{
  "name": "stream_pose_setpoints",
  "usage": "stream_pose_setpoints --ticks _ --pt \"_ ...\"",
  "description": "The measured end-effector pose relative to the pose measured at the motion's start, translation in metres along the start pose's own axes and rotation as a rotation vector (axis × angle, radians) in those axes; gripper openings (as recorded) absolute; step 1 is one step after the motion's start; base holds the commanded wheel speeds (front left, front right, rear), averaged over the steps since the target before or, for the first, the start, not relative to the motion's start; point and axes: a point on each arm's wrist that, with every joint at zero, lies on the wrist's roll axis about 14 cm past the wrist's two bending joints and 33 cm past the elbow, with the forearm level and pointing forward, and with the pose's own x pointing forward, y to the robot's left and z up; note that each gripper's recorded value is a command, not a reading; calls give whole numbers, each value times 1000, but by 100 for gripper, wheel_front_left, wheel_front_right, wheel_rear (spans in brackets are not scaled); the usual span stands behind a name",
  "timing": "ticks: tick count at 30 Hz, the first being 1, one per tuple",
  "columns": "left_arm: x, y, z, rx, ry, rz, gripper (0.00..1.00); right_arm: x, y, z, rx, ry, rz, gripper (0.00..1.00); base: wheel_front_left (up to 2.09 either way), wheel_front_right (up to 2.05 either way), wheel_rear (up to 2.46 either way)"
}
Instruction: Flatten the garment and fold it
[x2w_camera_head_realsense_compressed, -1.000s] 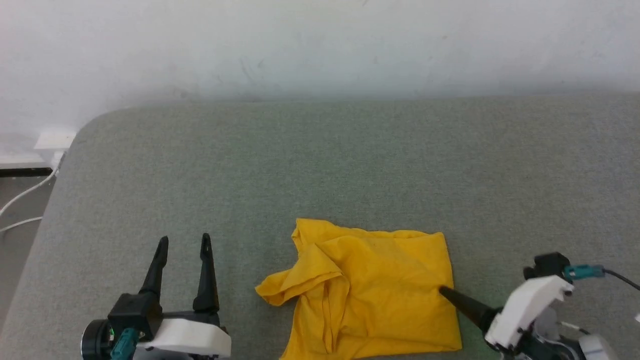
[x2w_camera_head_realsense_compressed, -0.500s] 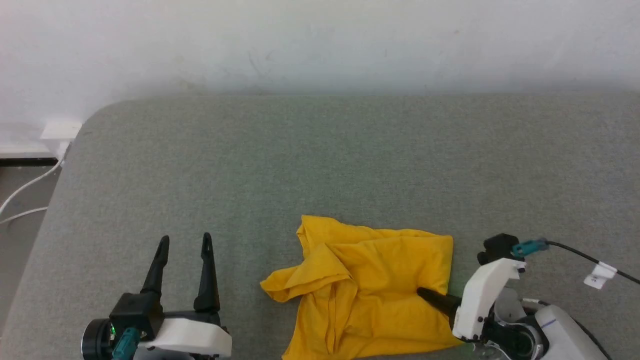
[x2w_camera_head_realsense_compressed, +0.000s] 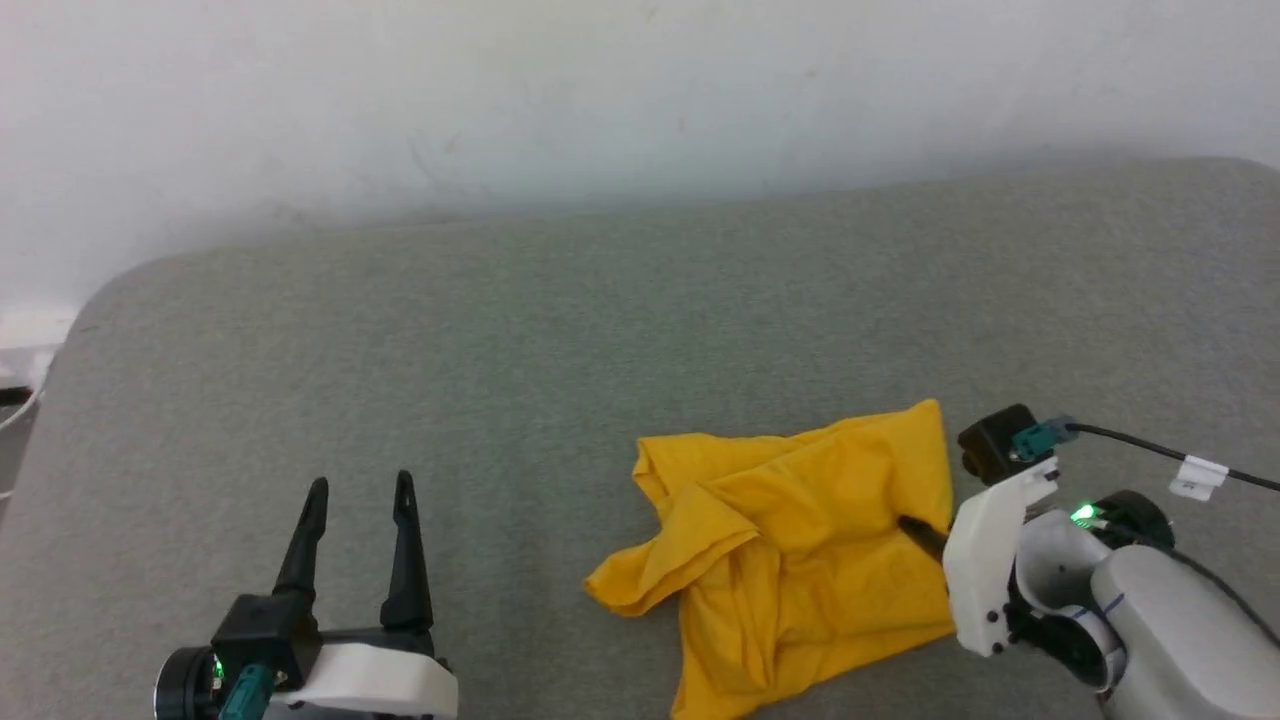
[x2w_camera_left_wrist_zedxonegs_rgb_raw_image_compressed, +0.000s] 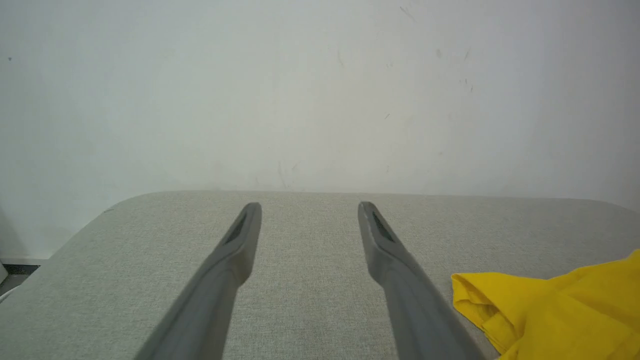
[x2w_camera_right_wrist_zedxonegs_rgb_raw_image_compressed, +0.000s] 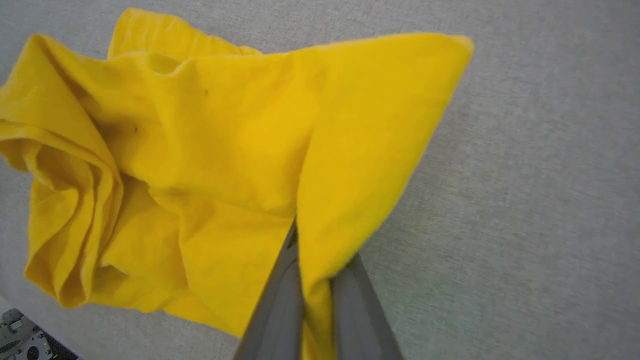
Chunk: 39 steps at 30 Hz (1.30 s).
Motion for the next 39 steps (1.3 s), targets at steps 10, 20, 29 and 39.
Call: stream_pose_setpoints --ticks 10,20,29,39 --pt "28 -58 -10 -42 12 -168 100 -57 -91 -28 -4 71 -253 0 0 0 0" --pt "69 -131 -25 -62 3 -400 100 -103 -181 -31 130 -43 -532 0 0 0 0" --pt "89 -158 -68 -98 72 -477 100 -118 -240 -44 204 -85 -730 0 0 0 0" --pt "88 -138 -95 -93 140 -420 100 -95 -245 -52 169 -115 -760 100 0 0 0"
